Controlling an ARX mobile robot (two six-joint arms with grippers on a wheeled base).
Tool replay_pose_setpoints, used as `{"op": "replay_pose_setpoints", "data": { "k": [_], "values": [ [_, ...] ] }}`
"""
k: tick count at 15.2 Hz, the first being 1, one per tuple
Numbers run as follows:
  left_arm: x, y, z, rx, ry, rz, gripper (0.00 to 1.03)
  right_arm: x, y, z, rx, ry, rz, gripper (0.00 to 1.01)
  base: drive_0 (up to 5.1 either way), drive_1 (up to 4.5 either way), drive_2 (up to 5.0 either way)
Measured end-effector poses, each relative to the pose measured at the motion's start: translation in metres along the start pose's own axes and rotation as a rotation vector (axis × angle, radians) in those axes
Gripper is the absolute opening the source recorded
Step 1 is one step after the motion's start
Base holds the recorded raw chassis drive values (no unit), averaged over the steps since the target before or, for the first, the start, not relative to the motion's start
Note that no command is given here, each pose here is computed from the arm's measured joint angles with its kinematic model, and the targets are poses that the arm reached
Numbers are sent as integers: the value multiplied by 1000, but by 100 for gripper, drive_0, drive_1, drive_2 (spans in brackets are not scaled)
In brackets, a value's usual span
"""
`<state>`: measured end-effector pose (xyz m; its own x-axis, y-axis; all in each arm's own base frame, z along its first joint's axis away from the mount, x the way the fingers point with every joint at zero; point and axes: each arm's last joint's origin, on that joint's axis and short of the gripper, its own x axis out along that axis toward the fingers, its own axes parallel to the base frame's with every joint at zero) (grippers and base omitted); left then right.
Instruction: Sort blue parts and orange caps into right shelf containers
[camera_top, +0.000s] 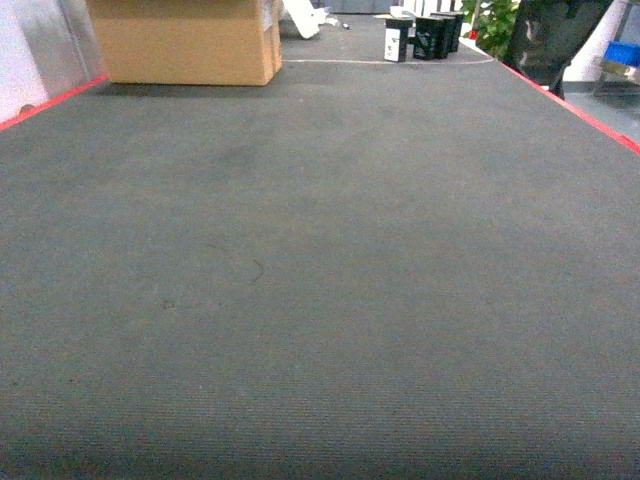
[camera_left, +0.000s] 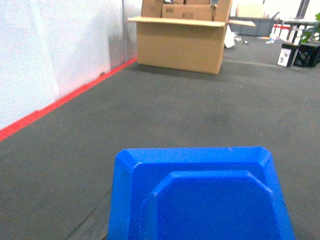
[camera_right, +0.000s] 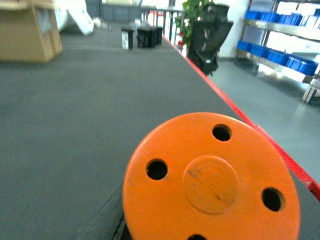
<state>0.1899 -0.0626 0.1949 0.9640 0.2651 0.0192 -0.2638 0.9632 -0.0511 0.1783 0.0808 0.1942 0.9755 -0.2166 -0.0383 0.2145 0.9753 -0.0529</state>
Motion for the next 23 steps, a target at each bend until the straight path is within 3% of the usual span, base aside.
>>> {"op": "replay_pose_setpoints", "data": {
  "k": [1, 2, 3, 4, 8, 13, 17, 19, 20, 22, 23],
  "values": [
    [-14, 11, 26, -28, -93, 8, 42, -15, -9, 29, 101, -128, -60, 44, 0, 0, 0],
    [-10, 11, 23, 38, -32, -35, 42, -10, -5, 19, 29, -60, -24, 44, 0, 0, 0],
    [-23, 37, 13, 54, 21, -245, 42, -19, -38, 5, 29, -36, 186, 44, 0, 0, 0],
    [-32, 53, -3, 63, 49, -262, 42, -25, -57, -10, 28, -29, 209, 44, 0, 0, 0],
    [-41, 64, -9, 58, 37, -267, 42, -32, -71, -18, 34, -33, 213, 43, 0, 0, 0],
    [-43, 71, -13, 57, 43, -283, 42, -35, -75, -22, 35, -32, 213, 43, 0, 0, 0],
    [-44, 79, -13, 54, 36, -242, 42, -37, -78, -22, 38, -41, 212, 43, 0, 0, 0],
    [-45, 79, -13, 54, 32, -244, 42, -38, -80, -23, 39, -41, 210, 43, 0, 0, 0],
    [-46, 79, -13, 53, 30, -262, 42, -38, -82, -24, 39, -37, 234, 43, 0, 0, 0],
    [-50, 79, -19, 50, 7, -270, 42, -39, -92, -31, 45, -45, 194, 43, 0, 0, 0],
    [-52, 80, -21, 52, 26, -270, 42, -41, -91, -30, 46, -55, 213, 43, 0, 0, 0]
  ]
}}
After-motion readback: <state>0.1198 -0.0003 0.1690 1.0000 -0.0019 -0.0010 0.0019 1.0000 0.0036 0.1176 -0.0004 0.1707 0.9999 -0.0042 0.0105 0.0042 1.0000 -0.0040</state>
